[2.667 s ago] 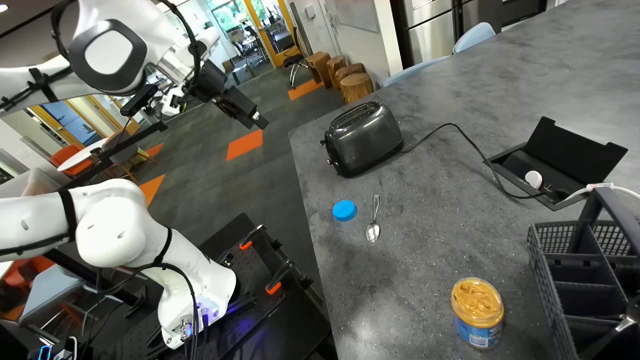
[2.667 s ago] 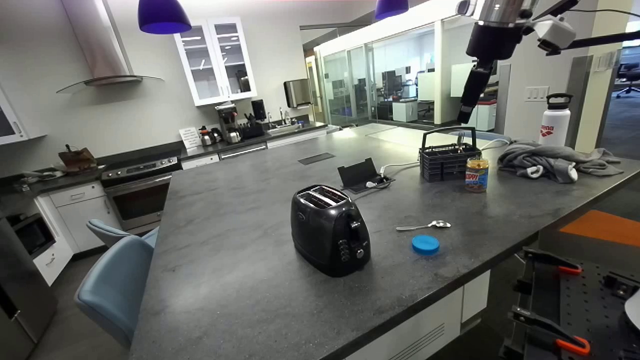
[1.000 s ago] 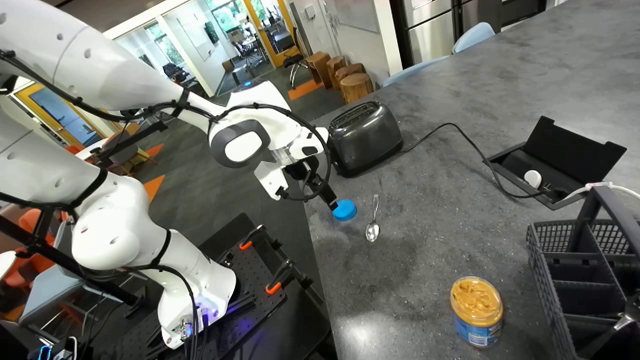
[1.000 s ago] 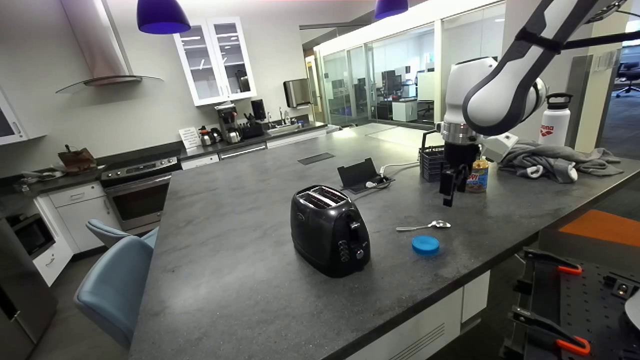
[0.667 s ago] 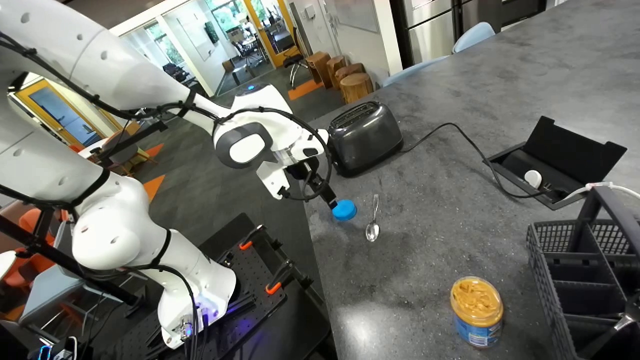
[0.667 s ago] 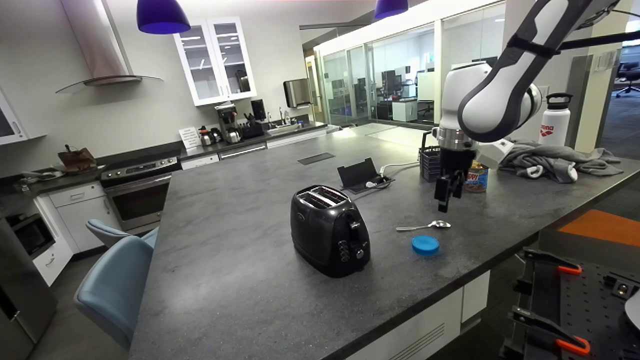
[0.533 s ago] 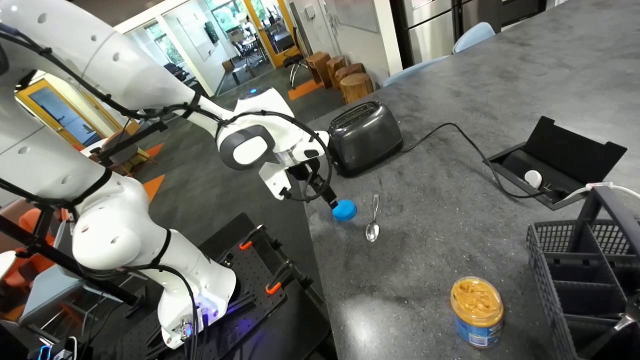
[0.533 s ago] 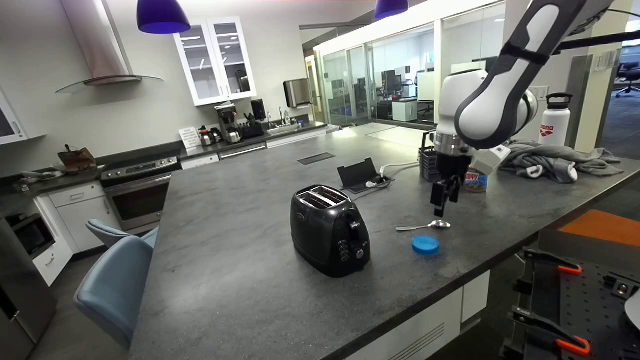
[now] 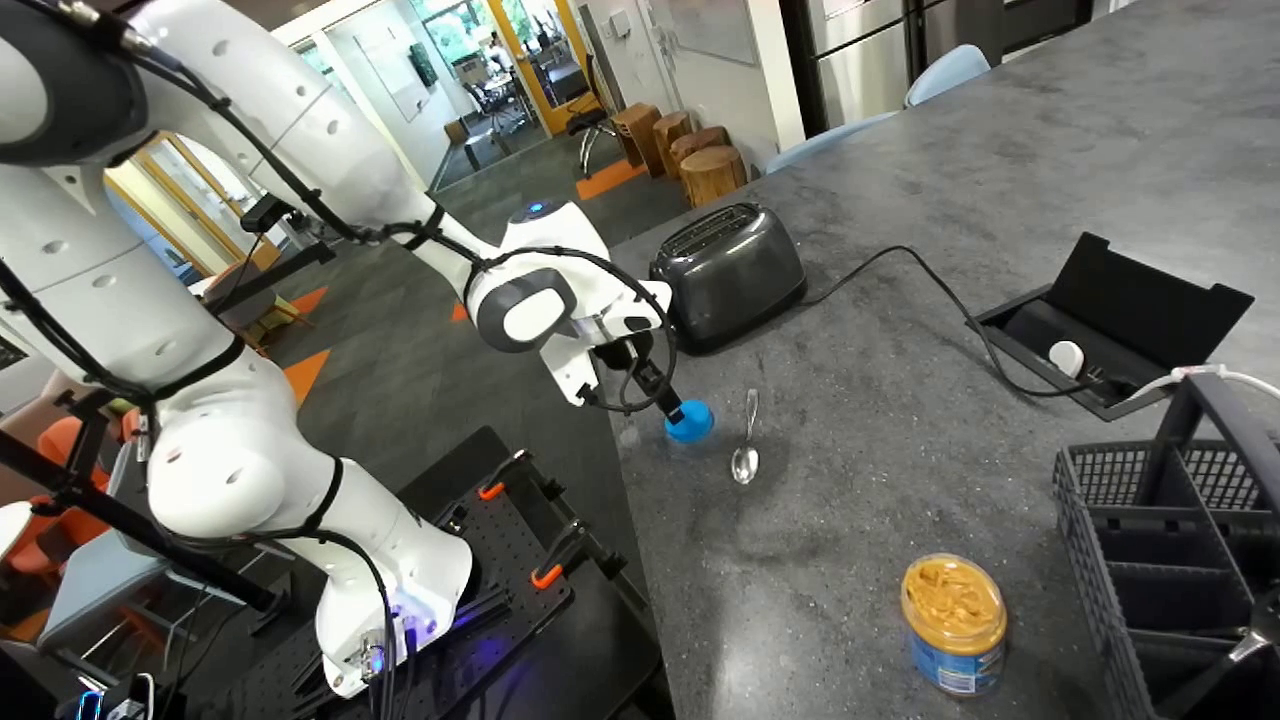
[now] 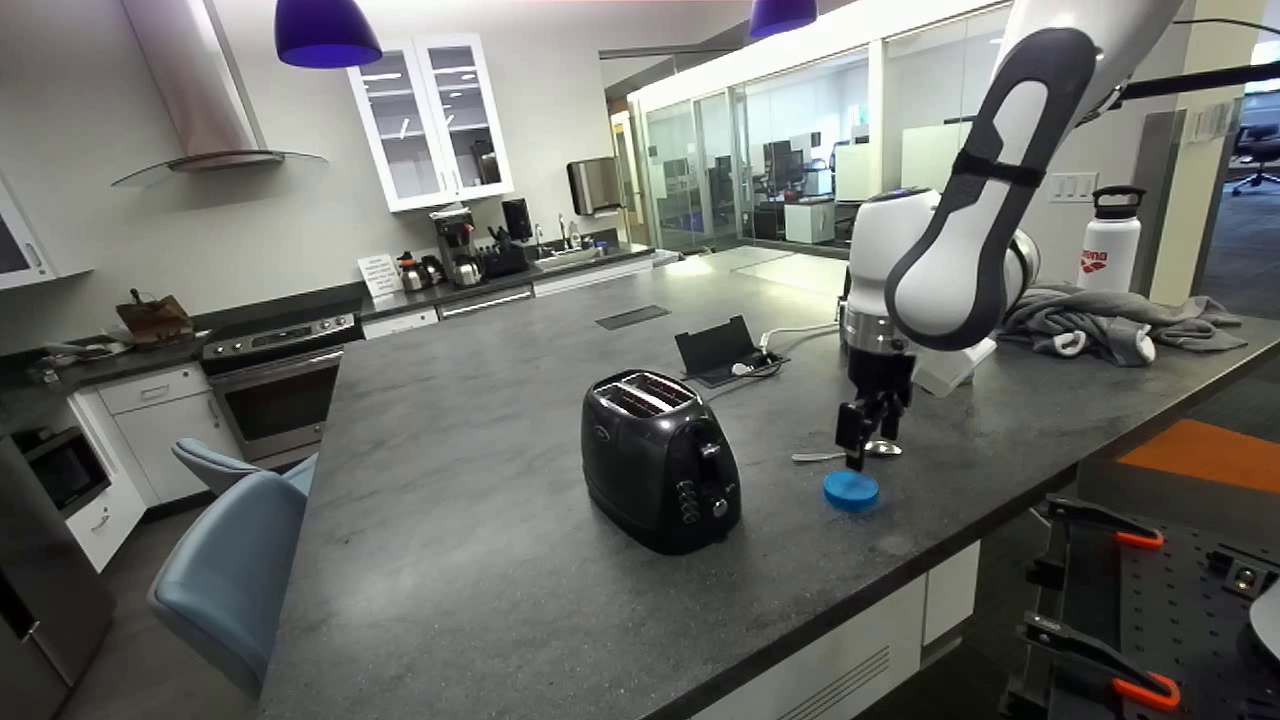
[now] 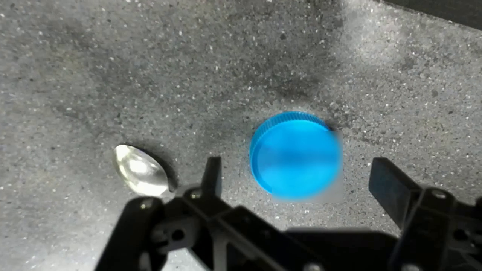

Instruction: Put the blue lid on the peanut butter bottle

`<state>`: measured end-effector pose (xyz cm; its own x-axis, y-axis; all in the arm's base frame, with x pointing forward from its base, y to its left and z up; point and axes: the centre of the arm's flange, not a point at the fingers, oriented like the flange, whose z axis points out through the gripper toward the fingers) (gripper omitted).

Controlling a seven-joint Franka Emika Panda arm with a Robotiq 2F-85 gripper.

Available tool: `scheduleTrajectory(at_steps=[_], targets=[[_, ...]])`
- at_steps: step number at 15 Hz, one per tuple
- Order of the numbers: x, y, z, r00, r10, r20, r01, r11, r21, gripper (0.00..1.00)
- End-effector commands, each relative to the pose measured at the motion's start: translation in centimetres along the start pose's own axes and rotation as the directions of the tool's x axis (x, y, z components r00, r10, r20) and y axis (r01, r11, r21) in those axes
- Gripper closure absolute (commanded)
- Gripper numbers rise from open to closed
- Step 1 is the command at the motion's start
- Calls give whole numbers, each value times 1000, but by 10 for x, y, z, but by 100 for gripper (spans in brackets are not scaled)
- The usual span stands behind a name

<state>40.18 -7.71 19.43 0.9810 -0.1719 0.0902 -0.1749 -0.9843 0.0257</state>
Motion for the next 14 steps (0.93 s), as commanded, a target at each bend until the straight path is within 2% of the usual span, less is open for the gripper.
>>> scheduleTrajectory(at_steps=[1, 14], targets=[[14, -8, 19, 999, 38, -3, -38, 999, -8, 0], [31, -12, 56, 998, 45, 41, -44, 999, -19, 0]])
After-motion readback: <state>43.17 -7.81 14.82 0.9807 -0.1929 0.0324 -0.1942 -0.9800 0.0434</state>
